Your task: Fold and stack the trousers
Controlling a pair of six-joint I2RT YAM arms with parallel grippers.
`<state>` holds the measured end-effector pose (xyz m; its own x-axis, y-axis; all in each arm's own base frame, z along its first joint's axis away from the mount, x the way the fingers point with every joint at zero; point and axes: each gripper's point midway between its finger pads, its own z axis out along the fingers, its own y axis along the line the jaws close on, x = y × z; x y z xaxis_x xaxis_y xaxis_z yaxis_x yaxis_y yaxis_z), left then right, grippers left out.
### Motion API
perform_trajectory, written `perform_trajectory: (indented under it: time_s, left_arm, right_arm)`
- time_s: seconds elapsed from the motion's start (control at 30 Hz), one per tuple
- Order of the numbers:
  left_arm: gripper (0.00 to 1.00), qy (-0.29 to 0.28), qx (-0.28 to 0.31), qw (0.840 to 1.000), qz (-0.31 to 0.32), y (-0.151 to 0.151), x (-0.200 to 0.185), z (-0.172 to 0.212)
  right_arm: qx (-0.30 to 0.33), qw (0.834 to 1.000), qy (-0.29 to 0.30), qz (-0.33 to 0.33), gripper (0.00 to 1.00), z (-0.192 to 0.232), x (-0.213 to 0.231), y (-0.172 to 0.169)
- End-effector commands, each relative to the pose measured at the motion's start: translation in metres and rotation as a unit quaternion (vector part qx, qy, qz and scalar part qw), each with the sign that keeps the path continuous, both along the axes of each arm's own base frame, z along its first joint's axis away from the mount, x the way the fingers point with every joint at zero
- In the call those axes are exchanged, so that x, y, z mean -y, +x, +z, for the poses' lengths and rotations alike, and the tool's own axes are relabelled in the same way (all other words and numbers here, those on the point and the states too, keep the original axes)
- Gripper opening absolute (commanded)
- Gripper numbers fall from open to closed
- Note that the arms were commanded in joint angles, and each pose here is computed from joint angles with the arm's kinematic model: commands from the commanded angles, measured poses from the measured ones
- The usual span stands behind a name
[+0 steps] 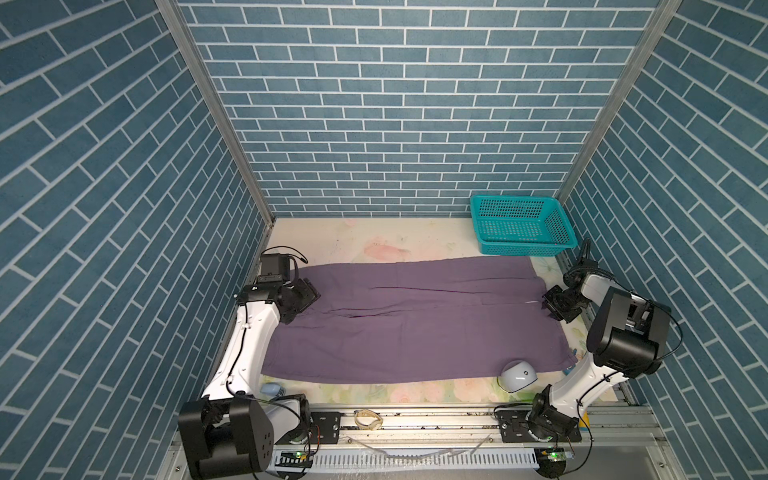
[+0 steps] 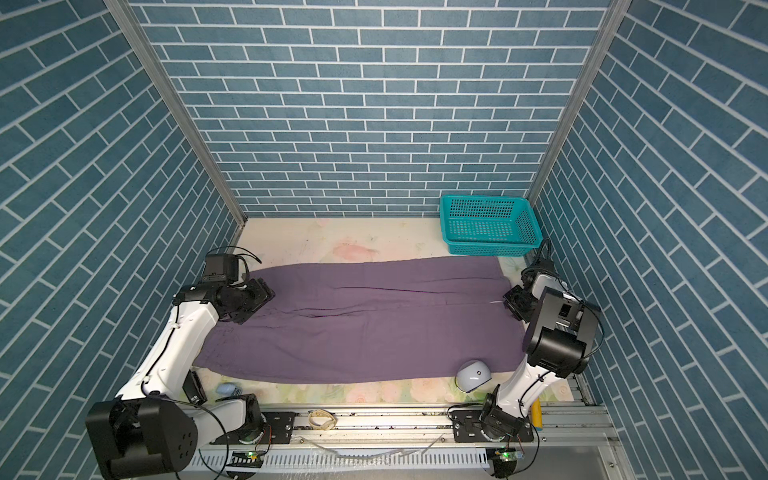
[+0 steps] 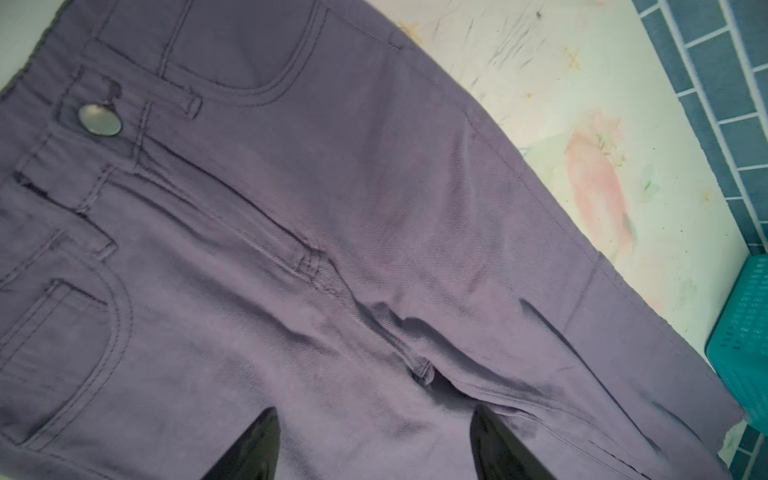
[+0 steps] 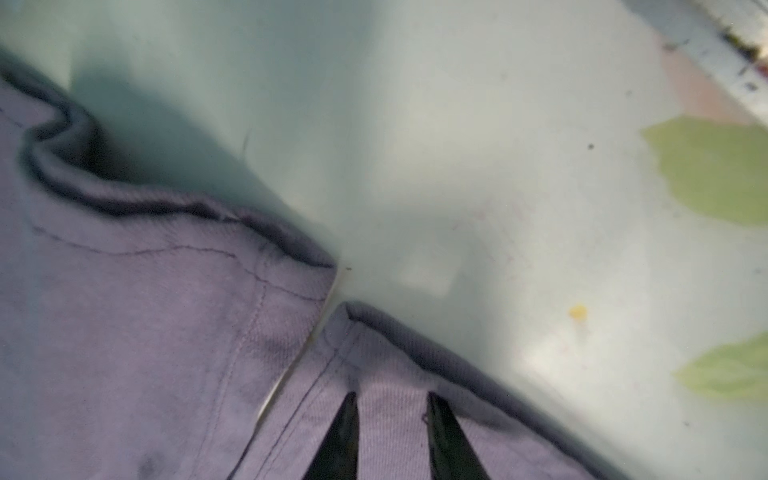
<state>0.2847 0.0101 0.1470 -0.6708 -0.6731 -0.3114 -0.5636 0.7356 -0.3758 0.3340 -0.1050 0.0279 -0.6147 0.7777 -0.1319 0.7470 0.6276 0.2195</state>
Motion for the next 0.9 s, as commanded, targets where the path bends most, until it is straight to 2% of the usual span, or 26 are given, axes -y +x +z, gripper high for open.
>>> perform_trajectory:
  time_s: [0.0, 0.13, 0.27, 0.43, 0.57, 0.67, 0.8, 0.87]
  left_arm:
    - [0.72, -0.010, -0.017, 0.999, 0.030, -0.013, -0.010, -0.007]
    - [0.71, -0.011, -0.010, 0.999, 0.044, -0.014, -0.017, -0.002]
    - [0.71, -0.006, -0.015, 0.999, 0.045, -0.016, -0.019, -0.001]
    - [0.70, -0.009, -0.034, 0.999, 0.033, -0.022, -0.016, -0.007]
    - [0.70, -0.016, -0.050, 0.998, 0.025, -0.030, -0.012, -0.014]
    - [0.70, -0.024, -0.067, 0.997, 0.026, -0.040, -0.008, -0.022]
    - [0.74, -0.028, -0.073, 0.996, 0.036, -0.054, -0.007, -0.029]
    - [0.75, -0.032, -0.068, 0.996, 0.042, -0.057, -0.006, -0.031]
  right_arm:
    - [0.013, 0.998, -0.059, -0.004, 0.32, 0.036, 0.010, -0.014]
    - [0.012, 0.993, -0.115, -0.010, 0.37, 0.063, 0.015, -0.049]
    - [-0.002, 0.986, -0.163, -0.036, 0.53, 0.068, 0.020, -0.094]
    - [-0.003, 0.981, -0.178, -0.080, 0.60, 0.070, 0.019, -0.143]
    - [-0.005, 0.984, -0.154, -0.088, 0.58, 0.068, 0.009, -0.166]
    - [-0.001, 0.988, -0.126, -0.093, 0.56, 0.070, 0.001, -0.163]
    - [-0.041, 0.988, -0.093, -0.117, 0.58, 0.047, -0.004, -0.176]
    - [-0.043, 0.987, -0.081, -0.132, 0.54, 0.035, -0.006, -0.180]
